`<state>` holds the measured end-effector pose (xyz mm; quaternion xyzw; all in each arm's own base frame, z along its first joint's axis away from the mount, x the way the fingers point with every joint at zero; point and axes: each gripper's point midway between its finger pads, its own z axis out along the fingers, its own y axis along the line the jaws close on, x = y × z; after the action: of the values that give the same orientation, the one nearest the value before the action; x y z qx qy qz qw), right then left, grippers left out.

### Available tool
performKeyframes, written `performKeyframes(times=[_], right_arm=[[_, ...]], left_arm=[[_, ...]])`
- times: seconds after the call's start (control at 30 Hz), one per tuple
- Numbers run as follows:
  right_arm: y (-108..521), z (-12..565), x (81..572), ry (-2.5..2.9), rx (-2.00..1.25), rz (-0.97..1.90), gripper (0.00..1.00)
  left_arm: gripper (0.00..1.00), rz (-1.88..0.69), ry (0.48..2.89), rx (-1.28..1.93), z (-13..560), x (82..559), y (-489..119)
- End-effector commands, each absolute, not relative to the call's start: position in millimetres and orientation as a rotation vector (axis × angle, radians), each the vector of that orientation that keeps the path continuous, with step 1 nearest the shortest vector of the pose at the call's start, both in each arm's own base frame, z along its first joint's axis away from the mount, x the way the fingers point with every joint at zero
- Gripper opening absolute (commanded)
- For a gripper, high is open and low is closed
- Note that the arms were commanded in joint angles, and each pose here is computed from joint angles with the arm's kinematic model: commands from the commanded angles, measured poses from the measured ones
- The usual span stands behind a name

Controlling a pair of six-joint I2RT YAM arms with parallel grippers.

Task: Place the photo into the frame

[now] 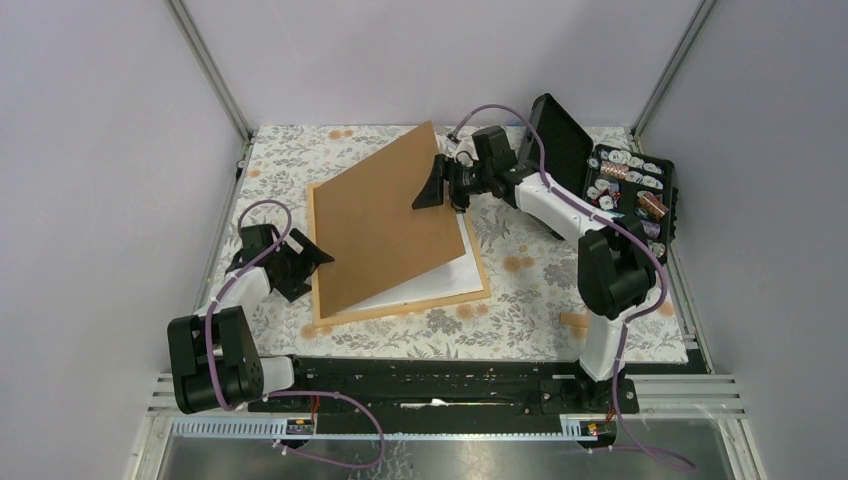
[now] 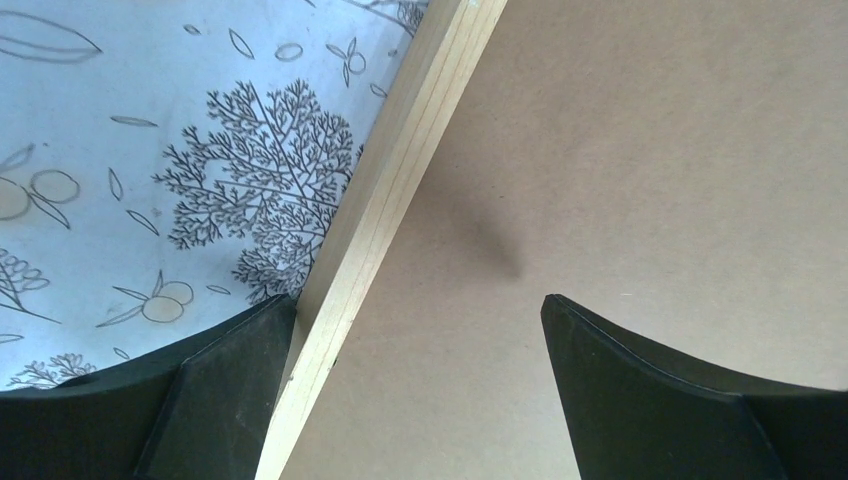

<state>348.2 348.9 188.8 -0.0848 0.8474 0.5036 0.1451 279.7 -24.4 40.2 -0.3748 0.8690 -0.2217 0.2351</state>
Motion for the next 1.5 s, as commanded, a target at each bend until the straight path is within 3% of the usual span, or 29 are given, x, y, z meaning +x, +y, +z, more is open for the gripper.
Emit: performKeyframes(times=[0.0,0.07,0.17,0.3,0.5,0.77,0.97,1.23,1.47], right_arm=[[344.9,200.9,367.1,2.373,-0.311,1.385,0.61],[345.6,203.4,371.4,2.362,-0.310,1.394,0.53],[351.3,213.2,375.0,2.334,-0.318,1.440,0.29],[349.6,219.4,374.9,2.317,-0.323,1.438,0.21],[342.8,250.8,373.0,2.234,-0.354,1.467,0.00],[341.7,328.2,363.9,2.030,-0.441,1.512,0.00],[322.4,355.1,370.0,1.919,-0.395,1.543,0.00],[308.9,374.3,381.3,1.793,-0.398,1.639,0.00],[309.3,350.9,386.2,1.731,-0.503,1.643,0.00]], left_arm=[[0.99,-0.647,2.412,-1.007,45.1,279.1,-31.1],[0.98,-0.653,2.408,-0.999,47.1,280.9,-31.2],[0.98,-0.657,2.405,-0.994,49.6,282.3,-30.8],[0.98,-0.652,2.400,-0.989,53.7,284.2,-28.9],[0.98,-0.596,2.344,-0.946,83.2,291.5,-18.2],[0.99,-0.515,2.221,-0.815,151.7,302.8,-5.5],[0.99,-0.622,2.124,-0.697,197.9,324.9,-15.4],[0.99,-0.900,1.940,-0.622,243.3,364.5,-31.8],[0.99,-0.901,1.800,-0.677,267.9,380.7,1.0]])
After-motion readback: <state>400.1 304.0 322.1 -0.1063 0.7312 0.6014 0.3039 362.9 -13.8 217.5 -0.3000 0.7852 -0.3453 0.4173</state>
